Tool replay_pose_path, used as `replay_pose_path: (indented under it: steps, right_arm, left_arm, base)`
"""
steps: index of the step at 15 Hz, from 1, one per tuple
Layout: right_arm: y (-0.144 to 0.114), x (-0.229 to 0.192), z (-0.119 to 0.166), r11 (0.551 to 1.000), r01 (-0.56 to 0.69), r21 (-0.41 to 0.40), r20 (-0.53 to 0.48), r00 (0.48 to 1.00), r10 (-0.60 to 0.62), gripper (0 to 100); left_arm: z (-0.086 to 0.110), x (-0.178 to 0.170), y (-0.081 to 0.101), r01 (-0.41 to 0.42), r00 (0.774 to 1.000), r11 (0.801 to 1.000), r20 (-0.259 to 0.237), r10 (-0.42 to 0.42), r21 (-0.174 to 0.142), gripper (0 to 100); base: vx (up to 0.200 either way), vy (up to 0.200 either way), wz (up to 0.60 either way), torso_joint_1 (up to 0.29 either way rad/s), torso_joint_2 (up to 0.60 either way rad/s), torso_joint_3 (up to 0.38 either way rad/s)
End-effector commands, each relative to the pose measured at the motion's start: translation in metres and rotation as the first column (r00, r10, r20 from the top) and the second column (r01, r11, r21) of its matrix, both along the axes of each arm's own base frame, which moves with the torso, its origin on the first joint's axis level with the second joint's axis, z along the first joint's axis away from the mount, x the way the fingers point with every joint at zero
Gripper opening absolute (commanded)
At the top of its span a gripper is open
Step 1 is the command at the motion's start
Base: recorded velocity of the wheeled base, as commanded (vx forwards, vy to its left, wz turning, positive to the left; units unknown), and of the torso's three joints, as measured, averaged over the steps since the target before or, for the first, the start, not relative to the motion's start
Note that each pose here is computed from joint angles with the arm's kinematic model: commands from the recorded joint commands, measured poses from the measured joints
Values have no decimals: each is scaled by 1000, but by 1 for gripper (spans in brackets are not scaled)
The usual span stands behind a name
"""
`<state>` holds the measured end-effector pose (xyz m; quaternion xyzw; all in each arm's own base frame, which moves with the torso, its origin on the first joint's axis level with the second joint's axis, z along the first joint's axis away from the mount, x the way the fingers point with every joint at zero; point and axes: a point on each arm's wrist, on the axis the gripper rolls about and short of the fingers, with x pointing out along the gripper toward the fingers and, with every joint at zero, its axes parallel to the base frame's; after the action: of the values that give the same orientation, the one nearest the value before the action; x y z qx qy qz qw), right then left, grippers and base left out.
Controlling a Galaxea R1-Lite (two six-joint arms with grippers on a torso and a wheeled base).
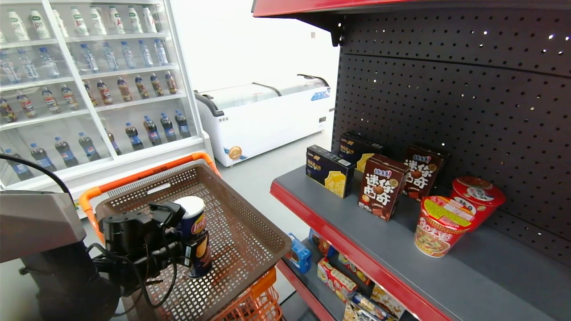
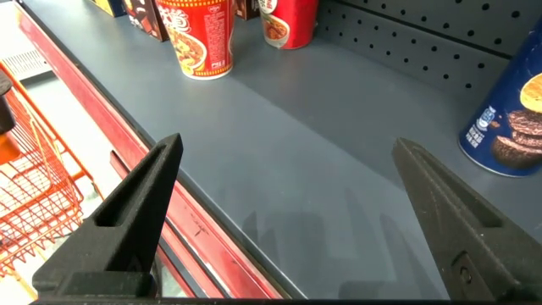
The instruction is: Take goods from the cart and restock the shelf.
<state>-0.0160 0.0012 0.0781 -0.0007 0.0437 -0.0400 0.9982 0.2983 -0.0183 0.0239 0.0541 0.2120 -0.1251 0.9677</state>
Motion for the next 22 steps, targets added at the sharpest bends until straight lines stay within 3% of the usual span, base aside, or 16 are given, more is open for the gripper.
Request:
replay_pose_path:
  steps: [1,5,6,9,12,15,16,20,22]
  right_arm:
    - [0,0,0,1000,1,-1,-2,1000,-1,100]
    - [0,0,0,1000,1,-1,0,1000,-1,100]
    - [0,0,0,1000,-1,-1,0,1000,1,100]
    - [0,0,0,1000,0,0,0,1000,0,100]
    - [0,0,0,1000,0,0,-2,1000,0,100]
    - [0,0,0,1000,-1,-1,-2,1000,1,100]
    - [0,0,0,1000,-1,-1,0,1000,1,100]
    - [0,0,0,1000,-2,-3,-2,1000,2,100]
    - [0,0,0,1000,-3,0,0,1000,3,100]
  left_arm:
    - [37,-23,2,-16,998,1000,58,16,2,0]
    - [106,-60,3,-31,994,999,103,34,-29,0]
    - [138,-76,4,-42,990,997,131,49,-58,0]
    - [169,-126,6,-53,993,992,97,64,-112,0]
    - [166,-172,11,-87,981,989,164,105,-116,0]
    - [151,-205,13,-104,975,991,188,119,-90,0]
    - [142,-224,14,-136,962,987,228,151,-82,0]
    - [128,-264,16,-139,920,985,356,167,-103,0]
    - [132,-274,16,-140,918,985,360,168,-103,0]
  base:
    - [0,0,0,0,0,0]
    - [0,0,0,0,0,0]
    - [0,0,0,0,0,0]
    - [0,0,0,0,0,0]
    - [0,0,0,0,0,0]
    - [0,0,0,0,0,0]
    - [0,0,0,0,0,0]
    - [0,0,0,0,0,0]
    - [0,0,-300,1,-1,1]
